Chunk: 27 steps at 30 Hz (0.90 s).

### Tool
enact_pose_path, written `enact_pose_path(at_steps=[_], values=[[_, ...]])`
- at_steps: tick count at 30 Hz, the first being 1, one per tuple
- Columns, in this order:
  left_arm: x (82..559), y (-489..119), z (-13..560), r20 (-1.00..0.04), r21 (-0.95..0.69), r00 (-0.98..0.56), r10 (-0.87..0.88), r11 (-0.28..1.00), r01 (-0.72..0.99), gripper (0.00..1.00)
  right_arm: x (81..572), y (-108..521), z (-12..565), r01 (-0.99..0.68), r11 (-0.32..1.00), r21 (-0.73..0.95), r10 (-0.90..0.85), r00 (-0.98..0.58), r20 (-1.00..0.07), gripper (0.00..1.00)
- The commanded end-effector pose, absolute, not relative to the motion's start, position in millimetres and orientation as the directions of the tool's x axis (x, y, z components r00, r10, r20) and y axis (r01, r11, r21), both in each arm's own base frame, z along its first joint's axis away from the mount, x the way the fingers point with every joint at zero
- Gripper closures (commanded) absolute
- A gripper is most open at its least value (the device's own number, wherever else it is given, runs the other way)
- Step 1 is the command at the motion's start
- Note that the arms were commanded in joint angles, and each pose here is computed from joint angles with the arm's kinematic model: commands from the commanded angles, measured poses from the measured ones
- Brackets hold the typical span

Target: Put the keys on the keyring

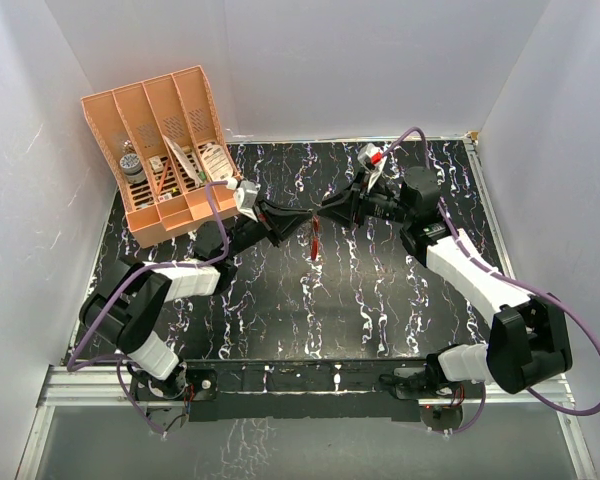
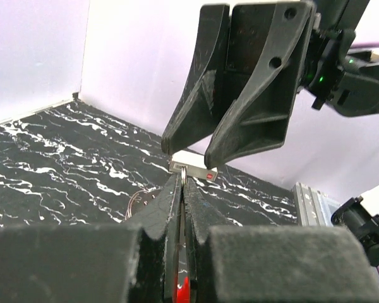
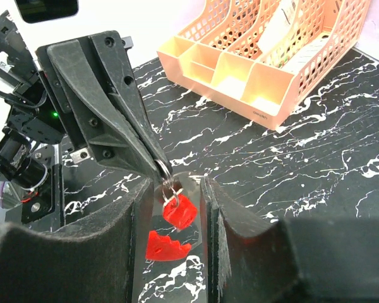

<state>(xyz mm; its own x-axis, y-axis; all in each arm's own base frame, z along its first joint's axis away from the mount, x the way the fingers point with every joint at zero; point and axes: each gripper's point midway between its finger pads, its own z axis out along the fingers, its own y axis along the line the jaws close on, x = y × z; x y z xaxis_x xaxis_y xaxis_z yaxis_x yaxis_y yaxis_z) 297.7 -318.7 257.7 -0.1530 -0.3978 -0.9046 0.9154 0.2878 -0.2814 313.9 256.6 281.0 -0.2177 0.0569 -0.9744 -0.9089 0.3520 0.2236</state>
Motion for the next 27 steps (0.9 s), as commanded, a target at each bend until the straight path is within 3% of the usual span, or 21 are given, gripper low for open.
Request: enact_pose_path(at_steps=[1,18,23,27], values=[[286.5,-308.5,308.8,-0.841,-0.174,-0.005,-0.541,0.262,0.949,1.0,314.6,252.1,300.7,-0.911,0.374,0.173,0.105,-0.144,-0.984,0.67],[281.3,-306.2,329.6,-0.814,-0.126,0.041,-0.579,0.246,0.961,1.0,318.8,256.5,296.5,-0.915,0.351,0.198,0.121,-0.165,-0.979,0.69],[279.6,-306.8,337.4,-0.809,-0.111,0.049,-0.586,0.235,0.966,1.0,326.5,257.3,289.7,-0.904,0.367,0.221,0.123,-0.188,-0.974,0.73],[278.2,-305.2,344.3,-0.802,-0.093,0.069,-0.593,0.238,0.967,1.0,334.8,254.5,286.6,-0.878,0.411,0.246,0.148,-0.202,-0.968,0.7]])
